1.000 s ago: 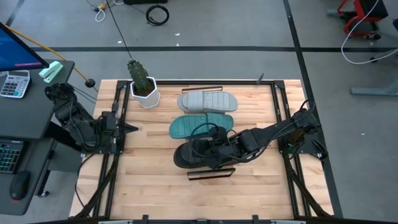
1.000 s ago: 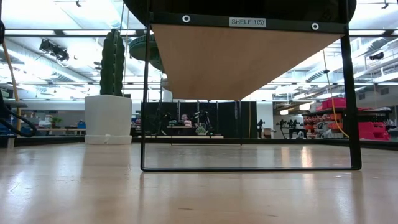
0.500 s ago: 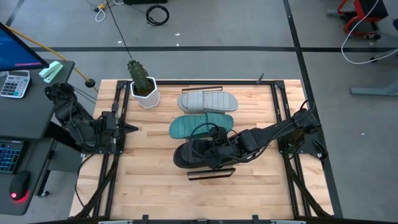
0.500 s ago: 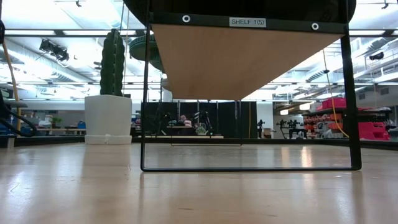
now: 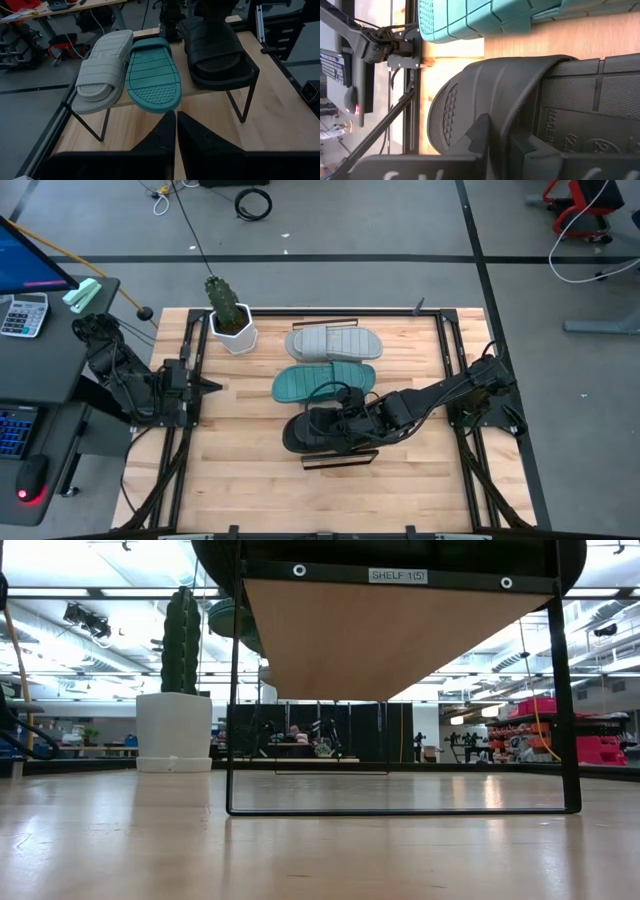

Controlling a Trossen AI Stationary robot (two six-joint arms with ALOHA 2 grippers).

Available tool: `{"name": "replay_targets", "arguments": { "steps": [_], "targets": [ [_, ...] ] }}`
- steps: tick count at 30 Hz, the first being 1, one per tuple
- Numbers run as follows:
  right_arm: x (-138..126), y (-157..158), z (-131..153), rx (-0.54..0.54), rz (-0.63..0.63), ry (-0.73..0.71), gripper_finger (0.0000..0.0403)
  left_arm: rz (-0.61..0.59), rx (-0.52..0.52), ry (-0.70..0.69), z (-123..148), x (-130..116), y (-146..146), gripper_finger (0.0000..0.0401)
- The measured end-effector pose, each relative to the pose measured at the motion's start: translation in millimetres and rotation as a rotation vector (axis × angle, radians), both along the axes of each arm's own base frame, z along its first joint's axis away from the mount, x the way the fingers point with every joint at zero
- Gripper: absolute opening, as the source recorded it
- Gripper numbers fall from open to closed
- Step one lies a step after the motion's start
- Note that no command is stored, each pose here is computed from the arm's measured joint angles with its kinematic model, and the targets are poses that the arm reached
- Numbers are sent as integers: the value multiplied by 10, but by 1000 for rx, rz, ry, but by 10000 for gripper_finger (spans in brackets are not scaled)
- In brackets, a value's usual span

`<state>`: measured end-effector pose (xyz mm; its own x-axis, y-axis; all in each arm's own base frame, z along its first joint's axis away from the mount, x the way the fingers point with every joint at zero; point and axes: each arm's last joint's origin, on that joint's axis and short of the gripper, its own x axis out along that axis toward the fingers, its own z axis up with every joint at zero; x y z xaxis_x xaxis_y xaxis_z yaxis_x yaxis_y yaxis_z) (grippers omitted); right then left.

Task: Pick and place slippers onto the shelf
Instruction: Put the black pair of slippers on the shelf

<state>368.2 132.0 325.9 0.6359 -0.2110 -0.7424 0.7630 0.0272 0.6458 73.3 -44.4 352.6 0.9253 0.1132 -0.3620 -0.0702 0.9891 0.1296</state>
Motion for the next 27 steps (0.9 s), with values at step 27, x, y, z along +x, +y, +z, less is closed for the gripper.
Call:
{"name": "replay_targets", "arguments": {
  "steps": [27],
  "targets": [
    [20, -59, -7, -39, -10, 3, 39, -1, 0, 0, 0, 1, -1, 5]
  ]
}}
